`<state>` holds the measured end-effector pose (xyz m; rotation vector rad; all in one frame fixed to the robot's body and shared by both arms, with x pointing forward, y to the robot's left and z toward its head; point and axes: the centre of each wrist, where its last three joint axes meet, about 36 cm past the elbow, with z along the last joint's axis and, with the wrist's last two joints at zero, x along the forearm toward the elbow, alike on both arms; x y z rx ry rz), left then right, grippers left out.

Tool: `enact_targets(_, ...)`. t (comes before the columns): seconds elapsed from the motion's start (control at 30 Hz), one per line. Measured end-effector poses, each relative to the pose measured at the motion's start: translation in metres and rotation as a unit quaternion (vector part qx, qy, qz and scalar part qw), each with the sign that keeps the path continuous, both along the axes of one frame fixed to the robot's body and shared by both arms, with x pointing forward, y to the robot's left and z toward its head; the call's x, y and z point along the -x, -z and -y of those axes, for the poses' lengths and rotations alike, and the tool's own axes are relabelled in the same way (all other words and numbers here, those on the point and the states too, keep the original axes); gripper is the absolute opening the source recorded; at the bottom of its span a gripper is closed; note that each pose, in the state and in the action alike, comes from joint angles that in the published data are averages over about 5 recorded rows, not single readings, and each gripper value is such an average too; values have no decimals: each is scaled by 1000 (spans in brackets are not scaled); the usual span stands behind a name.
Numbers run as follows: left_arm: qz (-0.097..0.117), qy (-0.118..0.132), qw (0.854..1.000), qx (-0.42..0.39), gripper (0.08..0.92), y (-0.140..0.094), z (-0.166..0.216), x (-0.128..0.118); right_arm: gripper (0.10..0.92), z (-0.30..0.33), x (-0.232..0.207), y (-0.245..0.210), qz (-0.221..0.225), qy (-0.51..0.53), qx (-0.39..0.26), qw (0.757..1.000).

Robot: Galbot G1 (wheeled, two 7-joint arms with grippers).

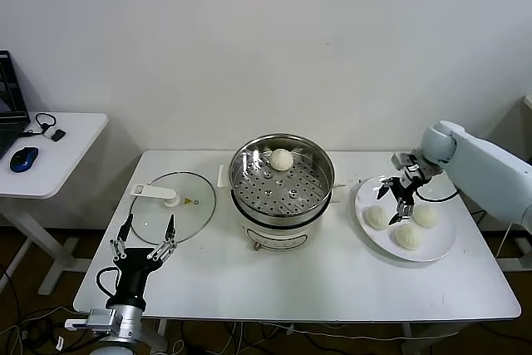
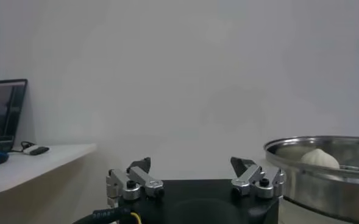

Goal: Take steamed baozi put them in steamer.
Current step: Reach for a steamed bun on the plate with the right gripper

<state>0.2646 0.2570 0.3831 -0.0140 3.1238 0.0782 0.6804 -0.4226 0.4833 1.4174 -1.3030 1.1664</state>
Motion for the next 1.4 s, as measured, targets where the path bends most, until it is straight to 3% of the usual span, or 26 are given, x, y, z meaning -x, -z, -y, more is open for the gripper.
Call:
enact_targets(0.87, -2, -1, 1000, 5, 823, 2, 0, -1, 821, -9, -9, 32, 4, -5, 13, 1000)
enact_targets(1.2, -2, -1, 1000, 5, 823, 2, 0, -1, 680, -10, -10, 33, -2, -5, 12, 1000)
enact_targets(1.4, -3, -1, 1000, 5, 823, 2, 0, -1, 670, -9, -9, 29, -3, -5, 12, 1000)
